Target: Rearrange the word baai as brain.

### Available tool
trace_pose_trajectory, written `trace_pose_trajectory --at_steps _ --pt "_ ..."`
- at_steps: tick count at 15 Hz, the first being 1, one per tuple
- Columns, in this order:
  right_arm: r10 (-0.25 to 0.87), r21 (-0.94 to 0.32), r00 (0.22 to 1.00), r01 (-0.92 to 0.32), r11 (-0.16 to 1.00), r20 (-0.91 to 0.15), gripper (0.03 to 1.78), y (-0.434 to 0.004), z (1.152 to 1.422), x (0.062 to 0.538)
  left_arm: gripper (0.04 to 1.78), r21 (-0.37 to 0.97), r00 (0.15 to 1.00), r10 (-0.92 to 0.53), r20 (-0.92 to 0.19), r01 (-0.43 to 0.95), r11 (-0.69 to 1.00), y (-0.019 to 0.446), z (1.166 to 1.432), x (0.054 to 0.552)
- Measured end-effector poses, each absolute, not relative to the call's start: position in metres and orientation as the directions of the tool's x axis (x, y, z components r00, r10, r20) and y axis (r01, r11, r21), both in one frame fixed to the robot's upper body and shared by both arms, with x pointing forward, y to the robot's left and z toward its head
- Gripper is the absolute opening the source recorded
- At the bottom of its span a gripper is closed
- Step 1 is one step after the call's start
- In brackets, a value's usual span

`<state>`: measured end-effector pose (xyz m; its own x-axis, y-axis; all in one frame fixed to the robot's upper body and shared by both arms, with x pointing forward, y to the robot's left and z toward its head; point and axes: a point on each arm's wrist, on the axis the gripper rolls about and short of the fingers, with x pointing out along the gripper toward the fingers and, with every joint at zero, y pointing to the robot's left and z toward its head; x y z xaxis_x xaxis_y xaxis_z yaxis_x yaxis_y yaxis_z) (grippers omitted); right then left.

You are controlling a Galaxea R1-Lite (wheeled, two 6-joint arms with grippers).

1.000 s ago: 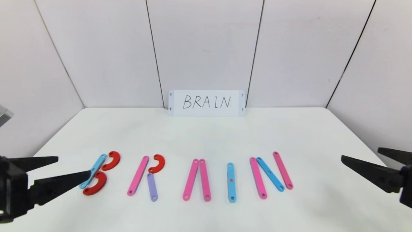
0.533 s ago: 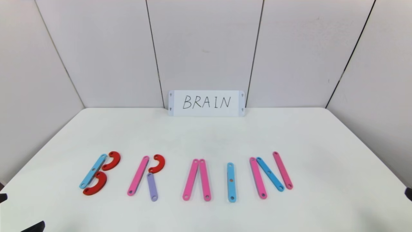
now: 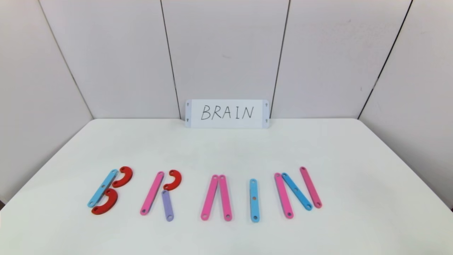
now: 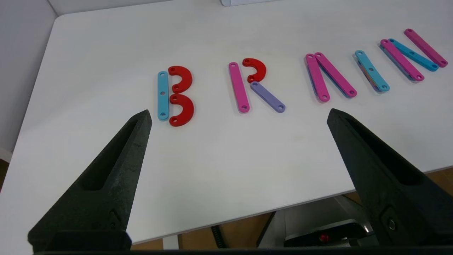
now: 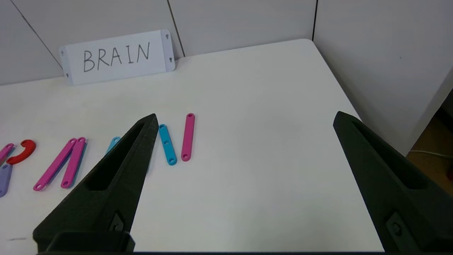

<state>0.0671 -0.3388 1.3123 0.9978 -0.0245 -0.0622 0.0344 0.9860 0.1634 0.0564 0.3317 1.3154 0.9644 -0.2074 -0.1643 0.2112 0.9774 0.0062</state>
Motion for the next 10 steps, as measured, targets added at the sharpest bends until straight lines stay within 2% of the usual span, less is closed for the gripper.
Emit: trace_pose_trajectory --at_steps 4,6,10 --pt "0.077 0.147 0.993 -0.089 0.985 0.085 1.73 -0.335 1.301 0.037 1.73 0.025 0.986 -0.16 -0.049 0.161 0.987 0.332 1.298 0.029" --pt "0.126 0.1 0.982 -0.141 0.985 0.138 1.73 -0.334 1.291 0.026 1.73 0.034 0.99 -0.138 0.015 0.137 0.99 0.332 1.289 0.021" --pt "0.112 -0.025 0.977 -0.109 0.994 0.179 1.73 -0.334 1.267 0.026 1.73 0.043 0.986 -0.066 0.15 0.061 0.997 0.333 1.266 0.027"
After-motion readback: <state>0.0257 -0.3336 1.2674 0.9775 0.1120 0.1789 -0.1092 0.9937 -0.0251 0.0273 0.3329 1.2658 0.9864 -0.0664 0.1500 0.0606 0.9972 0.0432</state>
